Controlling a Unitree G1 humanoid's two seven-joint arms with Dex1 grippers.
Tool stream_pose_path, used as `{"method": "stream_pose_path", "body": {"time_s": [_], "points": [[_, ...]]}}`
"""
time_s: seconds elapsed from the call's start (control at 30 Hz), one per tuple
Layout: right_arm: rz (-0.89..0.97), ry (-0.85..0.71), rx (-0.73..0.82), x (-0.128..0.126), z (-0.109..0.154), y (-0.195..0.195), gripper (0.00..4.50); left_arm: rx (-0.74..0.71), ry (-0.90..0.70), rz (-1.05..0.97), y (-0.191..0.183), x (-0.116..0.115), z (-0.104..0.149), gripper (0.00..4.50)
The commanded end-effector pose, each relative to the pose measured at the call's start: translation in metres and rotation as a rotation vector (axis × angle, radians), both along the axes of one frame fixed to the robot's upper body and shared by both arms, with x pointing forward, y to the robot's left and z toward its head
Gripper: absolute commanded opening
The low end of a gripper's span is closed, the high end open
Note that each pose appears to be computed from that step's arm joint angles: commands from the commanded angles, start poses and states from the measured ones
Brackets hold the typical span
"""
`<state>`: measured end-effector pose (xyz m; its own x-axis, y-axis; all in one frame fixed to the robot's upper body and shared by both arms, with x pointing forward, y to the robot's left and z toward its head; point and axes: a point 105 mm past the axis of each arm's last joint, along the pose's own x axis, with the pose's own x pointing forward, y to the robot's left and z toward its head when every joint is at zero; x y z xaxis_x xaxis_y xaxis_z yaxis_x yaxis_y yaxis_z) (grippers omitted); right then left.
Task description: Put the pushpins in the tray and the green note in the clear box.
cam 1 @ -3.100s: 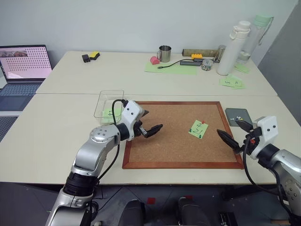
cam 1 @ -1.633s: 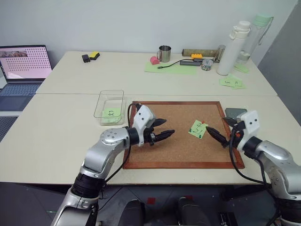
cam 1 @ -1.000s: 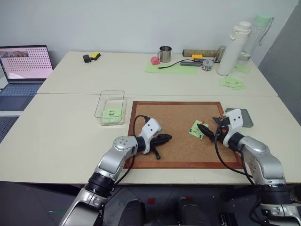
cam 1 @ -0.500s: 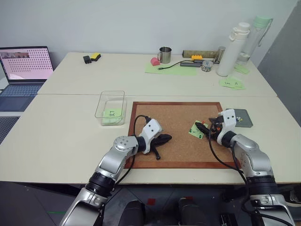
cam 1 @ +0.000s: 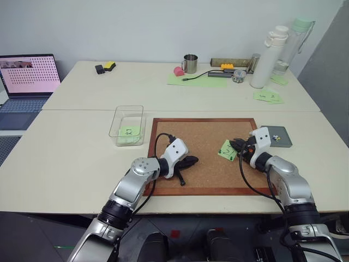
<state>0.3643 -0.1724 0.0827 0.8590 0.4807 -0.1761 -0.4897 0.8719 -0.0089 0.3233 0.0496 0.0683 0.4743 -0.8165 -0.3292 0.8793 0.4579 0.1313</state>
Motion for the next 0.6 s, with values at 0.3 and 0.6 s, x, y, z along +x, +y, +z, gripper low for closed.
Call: {"method": "stream_pose_path", "body": {"time_s": [0.3, 0.6], "points": [[0.041, -0.099, 0.037, -0.005, 0.031, 0.003, 0.01, 0.181, 0.128, 0.073, 0.02, 0.0, -0.043, 0.0], [0.067, -0.139, 0.071, -0.017, 0.052, 0.008, 0.01, 0.192, 0.138, 0.091, 0.018, 0.001, -0.047, 0.0]]}}
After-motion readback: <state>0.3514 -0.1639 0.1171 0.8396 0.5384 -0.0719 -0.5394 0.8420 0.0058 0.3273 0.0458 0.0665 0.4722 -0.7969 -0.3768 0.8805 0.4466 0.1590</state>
